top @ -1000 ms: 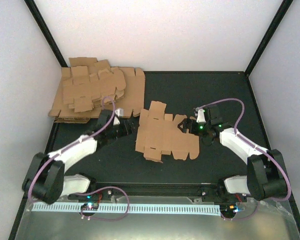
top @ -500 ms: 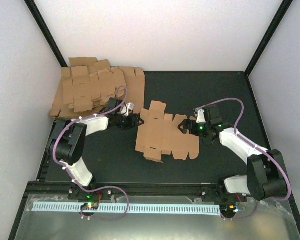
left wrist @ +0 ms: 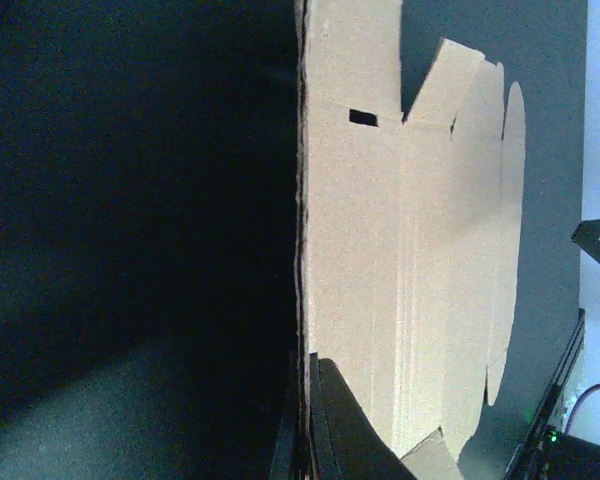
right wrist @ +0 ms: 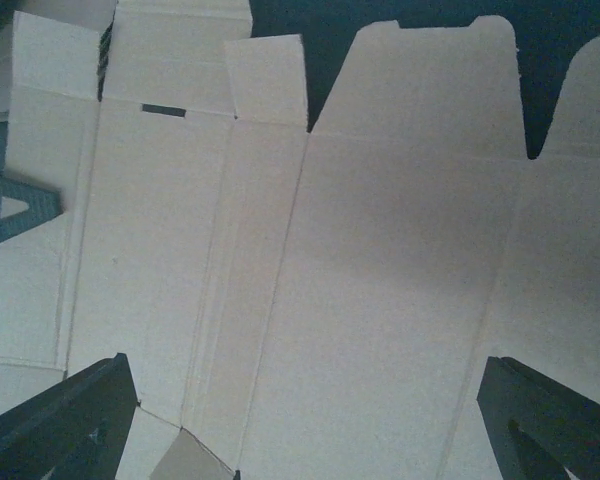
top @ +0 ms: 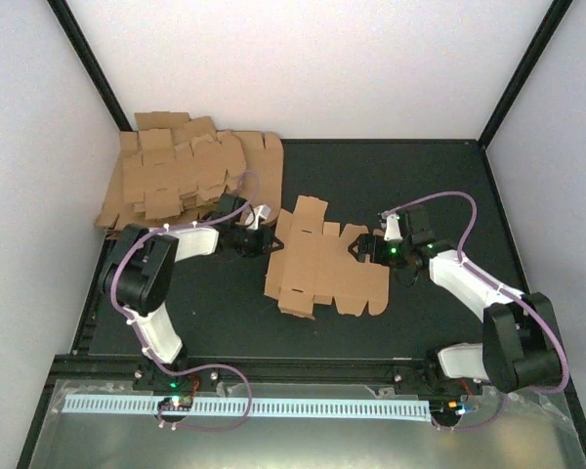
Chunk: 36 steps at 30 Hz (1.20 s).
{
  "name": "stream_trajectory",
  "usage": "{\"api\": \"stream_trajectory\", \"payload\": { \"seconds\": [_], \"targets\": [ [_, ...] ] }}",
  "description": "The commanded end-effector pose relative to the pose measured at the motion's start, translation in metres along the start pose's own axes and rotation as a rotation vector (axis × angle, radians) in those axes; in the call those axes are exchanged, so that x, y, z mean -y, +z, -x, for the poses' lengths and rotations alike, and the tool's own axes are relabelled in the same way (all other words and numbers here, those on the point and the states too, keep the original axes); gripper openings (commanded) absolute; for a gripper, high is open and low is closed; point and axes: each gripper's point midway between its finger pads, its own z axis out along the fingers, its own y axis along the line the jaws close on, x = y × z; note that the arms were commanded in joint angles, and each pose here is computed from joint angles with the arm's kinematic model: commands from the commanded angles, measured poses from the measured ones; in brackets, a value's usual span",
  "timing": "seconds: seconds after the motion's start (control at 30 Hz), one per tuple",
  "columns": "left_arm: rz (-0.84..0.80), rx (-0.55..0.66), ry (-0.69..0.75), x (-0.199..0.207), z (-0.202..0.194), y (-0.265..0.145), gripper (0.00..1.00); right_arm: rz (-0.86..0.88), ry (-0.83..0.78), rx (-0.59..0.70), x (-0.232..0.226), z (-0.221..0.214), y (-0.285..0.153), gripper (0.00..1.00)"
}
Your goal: Fold the paper box
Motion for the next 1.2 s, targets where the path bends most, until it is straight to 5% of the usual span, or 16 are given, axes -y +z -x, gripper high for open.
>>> {"api": "stream_trajectory", "payload": {
  "seconds": [0.0, 0.4, 0.67, 0.8, 0.97, 1.17],
  "targets": [
    [-0.072, 0.088, 0.165, 0.039, 0.014, -0.020, 0.02, 0.004, -0.039, 0.038, -0.009, 0.012, -0.009, 0.97],
    [-0.179, 0.259, 0.523, 0.109, -0.007, -0.068, 0.02, 0.259, -0.210, 0.220, -0.076, 0.047, -0.053, 0.94],
    [-0.149, 0.390, 0.685, 0.137, -0.016, -0.100, 0.02, 0.231, -0.358, 0.459, -0.099, 0.071, -0.117, 0.93],
    [-0.160, 0.394, 0.703, 0.141, -0.017, -0.104, 0.02, 0.243, -0.430, 0.471, -0.105, 0.069, -0.124, 0.87],
    [-0.208, 0.386, 0.703, 0.145, -0.022, -0.103, 0.02, 0.308, -0.415, 0.451, -0.117, 0.072, -0.123, 0.73],
    [-0.231, 0.376, 0.689, 0.143, -0.026, -0.098, 0.02, 0.269, -0.297, 0.412, -0.109, 0.093, -0.102, 0.28]
  ]
}}
